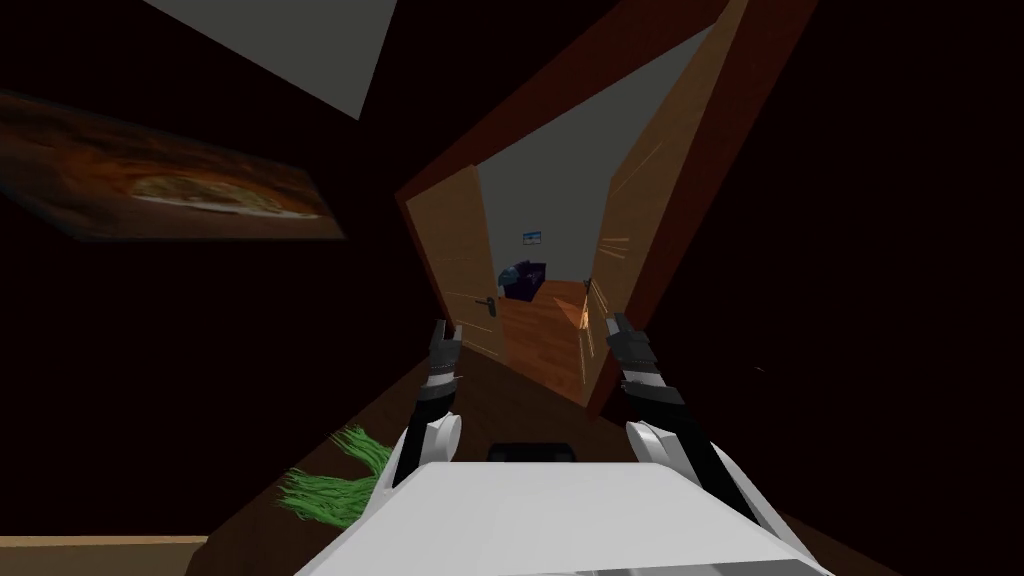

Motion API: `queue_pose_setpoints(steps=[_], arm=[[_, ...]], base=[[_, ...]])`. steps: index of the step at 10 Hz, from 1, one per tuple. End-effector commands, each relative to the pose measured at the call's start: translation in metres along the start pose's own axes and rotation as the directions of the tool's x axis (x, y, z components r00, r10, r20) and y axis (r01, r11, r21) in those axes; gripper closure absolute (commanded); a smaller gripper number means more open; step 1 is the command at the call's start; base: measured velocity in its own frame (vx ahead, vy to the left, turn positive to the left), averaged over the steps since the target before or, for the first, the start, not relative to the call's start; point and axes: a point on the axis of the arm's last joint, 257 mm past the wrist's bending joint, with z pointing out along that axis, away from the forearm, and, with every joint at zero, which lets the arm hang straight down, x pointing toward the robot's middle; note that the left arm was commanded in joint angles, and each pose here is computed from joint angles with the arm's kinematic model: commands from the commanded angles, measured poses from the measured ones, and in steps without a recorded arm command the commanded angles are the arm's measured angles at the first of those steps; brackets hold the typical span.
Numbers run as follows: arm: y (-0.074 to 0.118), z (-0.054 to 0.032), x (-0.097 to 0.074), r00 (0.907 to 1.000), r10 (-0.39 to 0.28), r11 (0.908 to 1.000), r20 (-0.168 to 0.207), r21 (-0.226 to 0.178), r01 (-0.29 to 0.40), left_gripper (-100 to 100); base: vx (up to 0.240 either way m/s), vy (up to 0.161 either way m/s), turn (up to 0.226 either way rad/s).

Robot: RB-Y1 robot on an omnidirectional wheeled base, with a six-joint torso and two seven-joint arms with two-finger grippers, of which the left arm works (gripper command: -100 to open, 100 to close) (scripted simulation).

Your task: Push the door open

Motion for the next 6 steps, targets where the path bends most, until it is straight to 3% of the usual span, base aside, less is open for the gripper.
queue_pose_setpoints(steps=[1,6], arm=[[0.022,-0.0046,0.002,0.9998,-0.009,0.9985,-0.015,-0.055,0.008,-100],[0.063,-0.011,0.004,0.999,-0.022,0.989,-0.038,-0.147,0.016,-100]], base=[[0.114,0.208,-0.245],[0.097,0.124,-0.123]])
